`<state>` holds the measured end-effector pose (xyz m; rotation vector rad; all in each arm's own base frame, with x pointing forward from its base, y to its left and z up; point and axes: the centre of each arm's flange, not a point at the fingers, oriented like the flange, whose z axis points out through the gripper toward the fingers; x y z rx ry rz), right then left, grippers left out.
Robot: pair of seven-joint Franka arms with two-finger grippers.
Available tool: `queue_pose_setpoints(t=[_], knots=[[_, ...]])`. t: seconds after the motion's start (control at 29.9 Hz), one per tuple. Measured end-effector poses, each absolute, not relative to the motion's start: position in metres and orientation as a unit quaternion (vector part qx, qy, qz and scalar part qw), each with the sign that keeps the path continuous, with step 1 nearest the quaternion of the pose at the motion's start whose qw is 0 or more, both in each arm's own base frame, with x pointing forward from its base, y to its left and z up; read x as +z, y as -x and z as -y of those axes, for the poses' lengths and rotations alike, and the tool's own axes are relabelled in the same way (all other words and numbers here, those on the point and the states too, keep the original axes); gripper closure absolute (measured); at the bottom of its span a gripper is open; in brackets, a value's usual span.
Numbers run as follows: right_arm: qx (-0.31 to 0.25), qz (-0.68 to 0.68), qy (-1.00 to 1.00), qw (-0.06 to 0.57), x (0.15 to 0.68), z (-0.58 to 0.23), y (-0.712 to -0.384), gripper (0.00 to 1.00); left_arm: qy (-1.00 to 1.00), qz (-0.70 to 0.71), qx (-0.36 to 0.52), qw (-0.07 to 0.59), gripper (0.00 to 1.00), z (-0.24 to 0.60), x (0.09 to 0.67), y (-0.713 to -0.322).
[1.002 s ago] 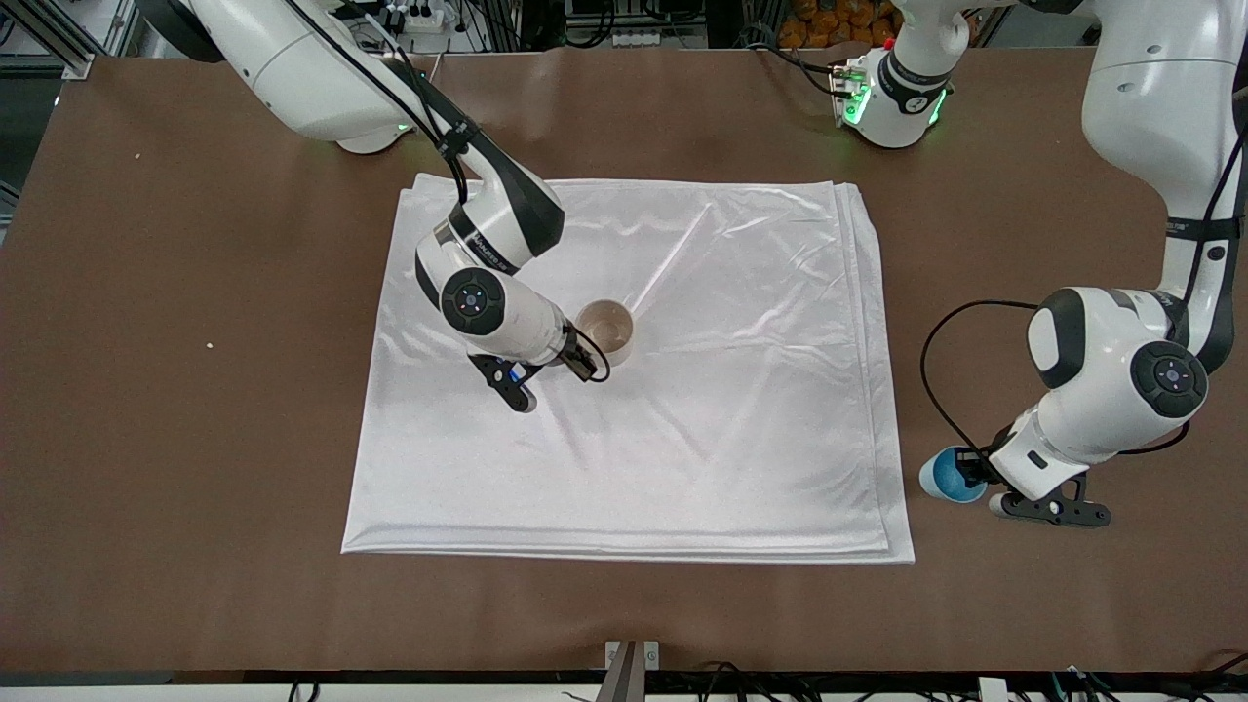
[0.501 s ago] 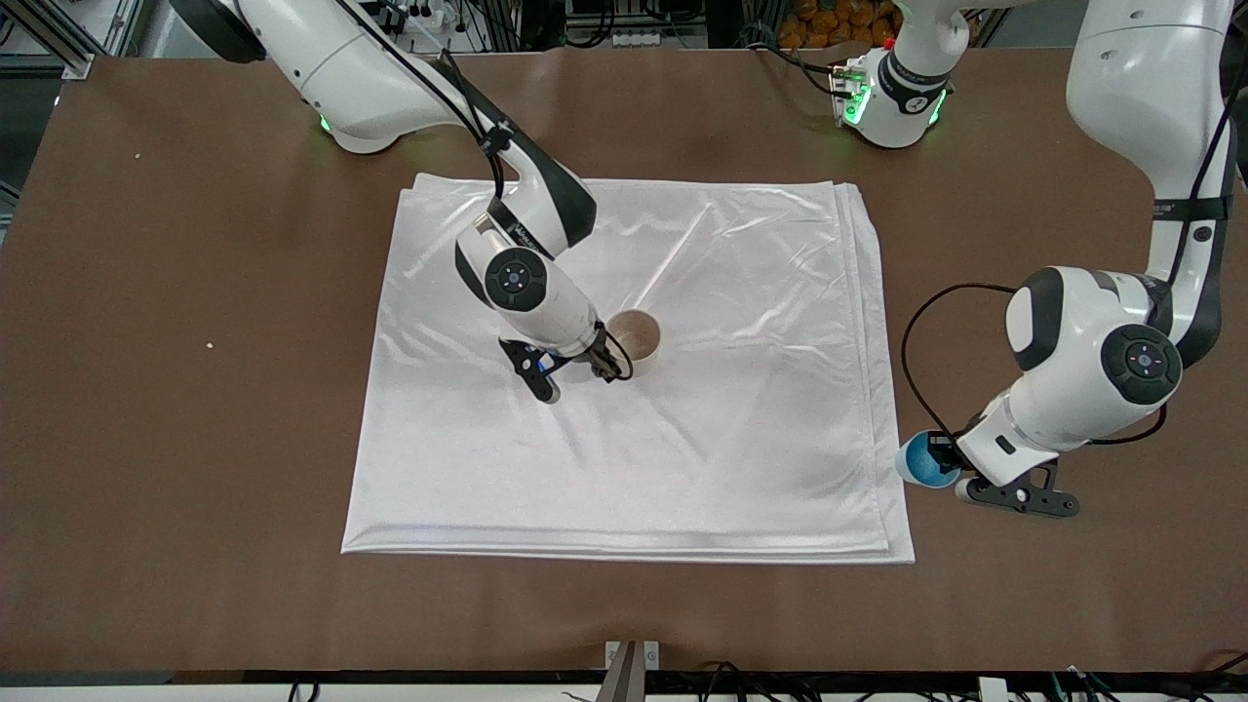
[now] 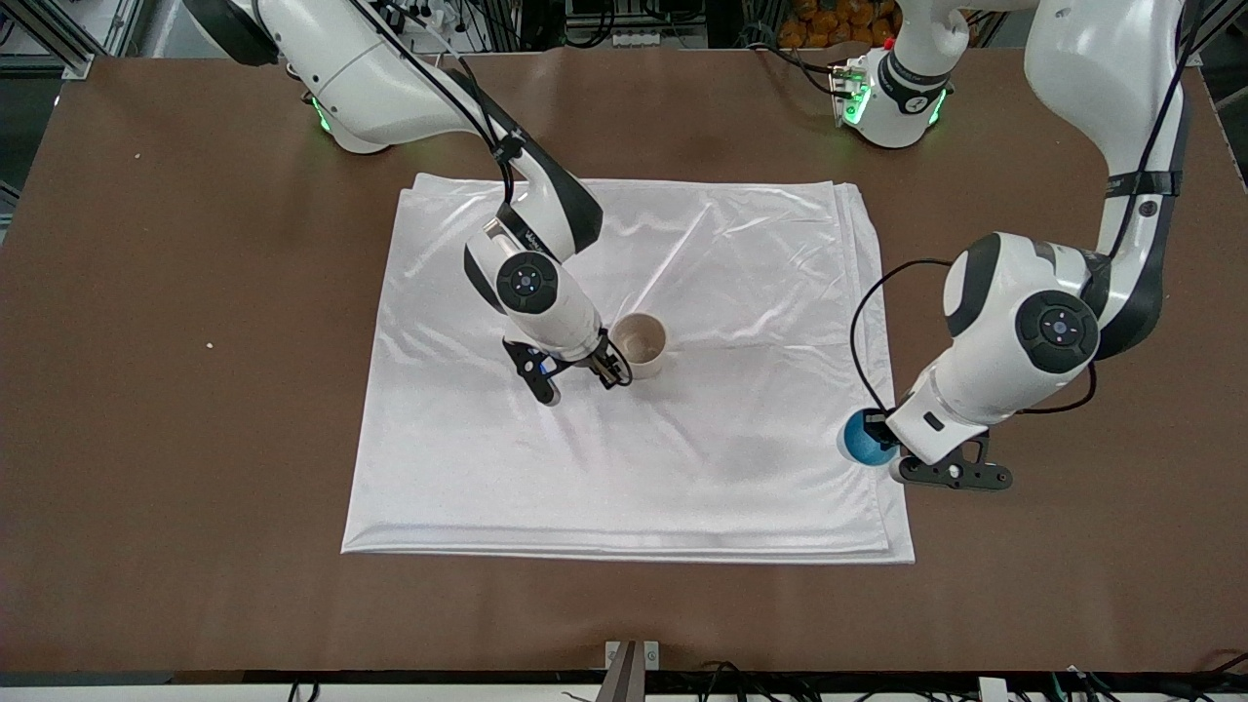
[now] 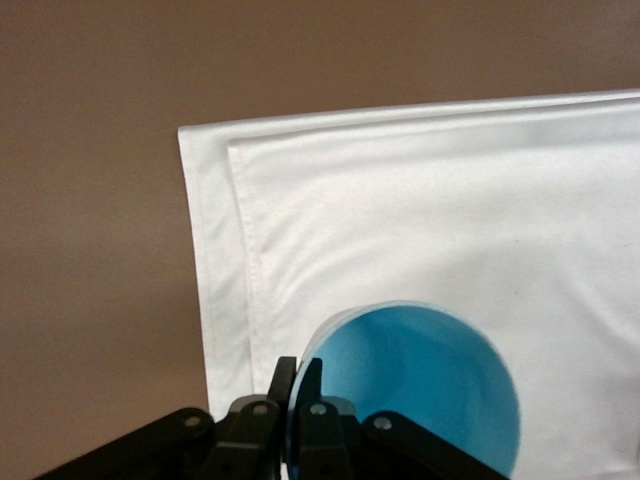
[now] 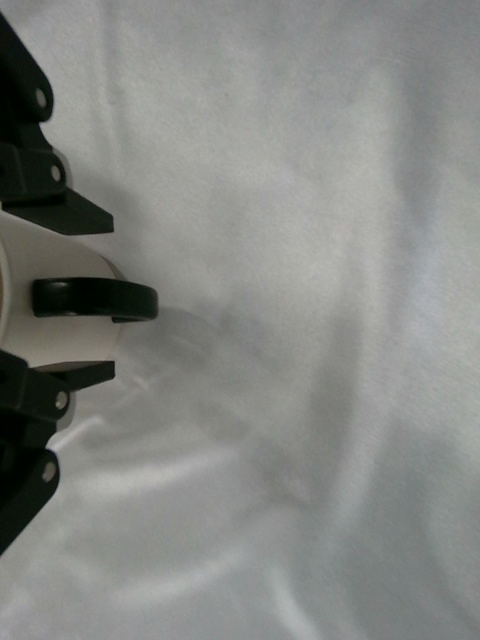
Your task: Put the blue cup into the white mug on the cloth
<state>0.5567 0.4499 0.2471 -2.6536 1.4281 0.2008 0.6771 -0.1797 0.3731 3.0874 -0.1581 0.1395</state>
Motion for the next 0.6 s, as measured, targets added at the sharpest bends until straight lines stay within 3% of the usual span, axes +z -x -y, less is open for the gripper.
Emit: queue_pose_setpoints(t=[0.3,0.6], knots=[[0.106,-0.378,0.92,-0.006,0.262,-0.412,-0.57,0.01,-0.998,0.024,0.04,0.042,0.96,0.218,0.377,-0.665],[0.14,-0.282,0.949,-0.031,0.284,-0.361,-0.582,0.0,-0.998,-0.016,0.03,0.058,0.96,0.288,0.38,-0.637]])
